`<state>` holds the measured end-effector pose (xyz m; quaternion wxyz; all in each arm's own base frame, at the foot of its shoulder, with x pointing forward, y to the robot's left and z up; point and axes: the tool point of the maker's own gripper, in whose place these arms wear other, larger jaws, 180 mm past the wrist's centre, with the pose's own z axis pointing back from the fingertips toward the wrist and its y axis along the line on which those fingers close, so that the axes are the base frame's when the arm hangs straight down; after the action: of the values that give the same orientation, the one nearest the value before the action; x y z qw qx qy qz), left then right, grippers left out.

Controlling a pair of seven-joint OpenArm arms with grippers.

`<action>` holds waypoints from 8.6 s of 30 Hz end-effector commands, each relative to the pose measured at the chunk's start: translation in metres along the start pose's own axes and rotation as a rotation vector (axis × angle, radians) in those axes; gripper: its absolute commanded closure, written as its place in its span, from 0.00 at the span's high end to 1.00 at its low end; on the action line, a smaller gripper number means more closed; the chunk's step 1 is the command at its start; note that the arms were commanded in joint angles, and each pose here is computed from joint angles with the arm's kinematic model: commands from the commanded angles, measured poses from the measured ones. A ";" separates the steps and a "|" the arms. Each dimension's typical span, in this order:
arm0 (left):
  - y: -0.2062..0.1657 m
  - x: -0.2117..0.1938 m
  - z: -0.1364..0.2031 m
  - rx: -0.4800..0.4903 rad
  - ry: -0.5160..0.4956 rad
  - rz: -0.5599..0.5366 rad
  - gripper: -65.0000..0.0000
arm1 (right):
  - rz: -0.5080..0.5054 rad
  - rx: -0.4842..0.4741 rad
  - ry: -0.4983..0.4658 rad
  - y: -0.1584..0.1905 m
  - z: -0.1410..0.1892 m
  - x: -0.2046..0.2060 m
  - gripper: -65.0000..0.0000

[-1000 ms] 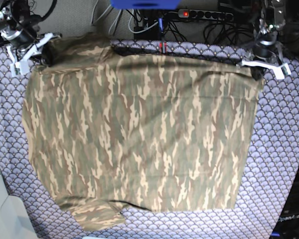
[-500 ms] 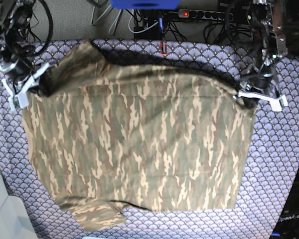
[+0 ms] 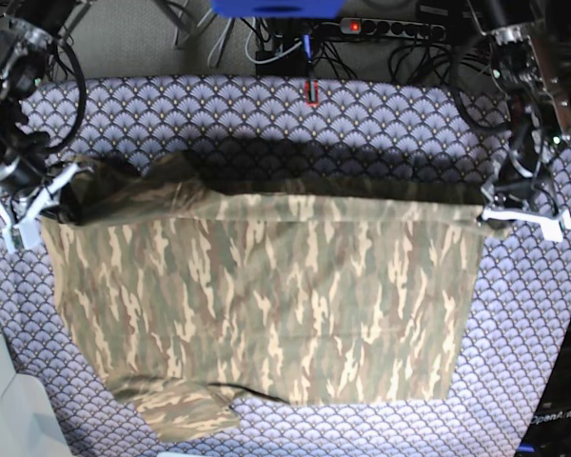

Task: Fold the T-shirt properly

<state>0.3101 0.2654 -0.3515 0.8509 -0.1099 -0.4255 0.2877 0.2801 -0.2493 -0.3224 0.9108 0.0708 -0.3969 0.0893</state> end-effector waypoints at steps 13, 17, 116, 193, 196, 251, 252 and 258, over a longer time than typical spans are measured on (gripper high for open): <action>-0.014 0.024 -0.007 -0.035 -0.048 -0.005 0.00 | 0.016 0.071 -0.078 -0.002 -0.030 0.050 0.00; -0.008 0.019 -0.021 -0.022 -0.014 0.033 0.00 | 0.017 0.101 -0.084 0.000 -0.042 0.059 0.00; -0.012 0.018 -0.029 -0.068 0.021 -0.027 0.49 | -0.021 -0.035 0.126 -0.095 -0.059 0.013 0.48; 0.038 -0.012 -0.060 0.054 0.110 0.002 0.64 | -0.224 -0.013 0.121 -0.091 -0.071 -0.056 0.32; 0.038 -0.020 -0.064 0.055 0.131 0.020 0.64 | -0.224 -0.013 0.121 -0.091 -0.071 -0.056 0.32; 0.028 -0.043 0.001 -0.059 0.167 0.011 0.06 | -0.020 -0.072 0.099 -0.073 -0.013 -0.063 0.05; 0.029 -0.045 0.003 -0.055 0.171 0.009 0.06 | -0.015 -0.074 0.094 -0.070 -0.011 -0.064 0.05; 0.045 -0.037 0.025 -0.021 0.130 -0.008 0.06 | 0.016 -0.092 0.102 -0.064 0.008 -0.073 0.05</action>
<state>0.2492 0.2730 -0.3897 0.8802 -0.1410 -0.3562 0.2801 0.2285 -0.3150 -0.3901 0.9402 0.0302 -0.3311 0.0744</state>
